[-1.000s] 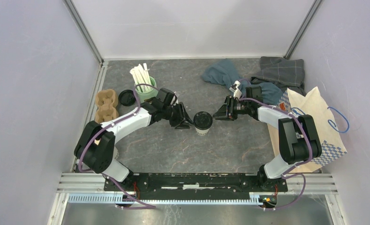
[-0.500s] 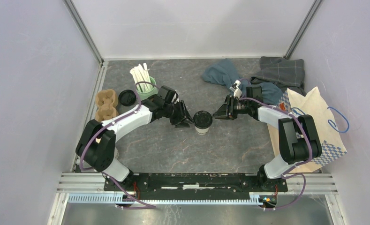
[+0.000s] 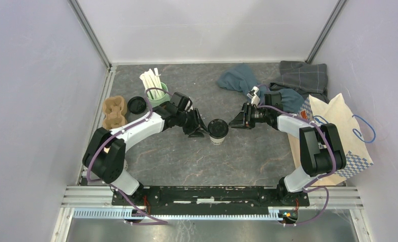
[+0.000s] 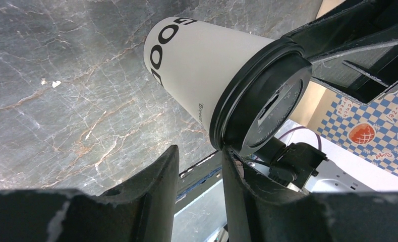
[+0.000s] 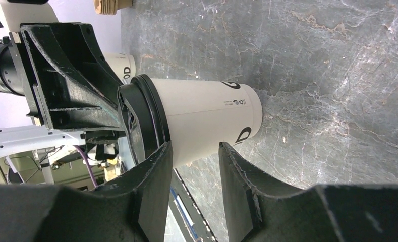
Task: Pack the takeout coffee
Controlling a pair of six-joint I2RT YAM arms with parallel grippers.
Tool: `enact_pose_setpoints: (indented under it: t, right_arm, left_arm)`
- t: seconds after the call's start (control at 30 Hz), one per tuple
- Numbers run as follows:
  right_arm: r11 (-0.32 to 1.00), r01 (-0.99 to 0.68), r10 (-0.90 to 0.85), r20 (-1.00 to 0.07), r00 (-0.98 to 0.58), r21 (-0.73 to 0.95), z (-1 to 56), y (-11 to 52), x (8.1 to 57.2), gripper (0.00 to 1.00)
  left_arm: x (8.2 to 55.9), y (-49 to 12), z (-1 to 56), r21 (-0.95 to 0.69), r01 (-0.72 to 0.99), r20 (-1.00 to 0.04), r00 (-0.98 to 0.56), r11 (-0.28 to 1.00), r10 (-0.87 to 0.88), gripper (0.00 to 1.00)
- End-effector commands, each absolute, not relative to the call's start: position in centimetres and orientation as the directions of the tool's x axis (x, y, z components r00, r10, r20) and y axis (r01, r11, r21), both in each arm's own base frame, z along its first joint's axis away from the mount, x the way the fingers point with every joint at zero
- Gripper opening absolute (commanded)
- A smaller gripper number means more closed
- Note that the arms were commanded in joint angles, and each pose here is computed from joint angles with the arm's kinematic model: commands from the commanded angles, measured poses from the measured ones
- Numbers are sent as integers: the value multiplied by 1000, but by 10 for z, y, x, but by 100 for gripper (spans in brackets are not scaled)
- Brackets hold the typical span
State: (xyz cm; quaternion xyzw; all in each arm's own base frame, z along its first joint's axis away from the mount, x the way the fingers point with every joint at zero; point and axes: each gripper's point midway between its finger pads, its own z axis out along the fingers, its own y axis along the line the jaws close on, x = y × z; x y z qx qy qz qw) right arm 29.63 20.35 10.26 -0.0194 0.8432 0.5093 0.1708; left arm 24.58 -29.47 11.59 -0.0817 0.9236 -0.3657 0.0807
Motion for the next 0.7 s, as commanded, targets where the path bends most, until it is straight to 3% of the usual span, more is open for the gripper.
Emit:
enact_pose_setpoints:
  t: [0.0, 0.37, 0.47, 0.67]
  right_arm:
    - [464, -230, 135, -325, -936, 855, 99, 206, 293, 45]
    - [524, -128, 161, -245, -956, 842, 46, 196, 266, 43]
    - [555, -163, 138, -284, -949, 815, 52, 193, 273, 43]
    - [683, -254, 53, -393, -918, 685, 74, 175, 290, 46]
  left_arm:
    - [258, -297, 111, -673, -55, -134, -972, 738, -194, 43]
    - [237, -262, 51, -495, -93, -87, -984, 864, -155, 37]
    - [244, -265, 66, -508, -62, -126, -981, 859, -146, 38]
    - [269, -286, 129, -589, 28, -227, -965, 808, -132, 49]
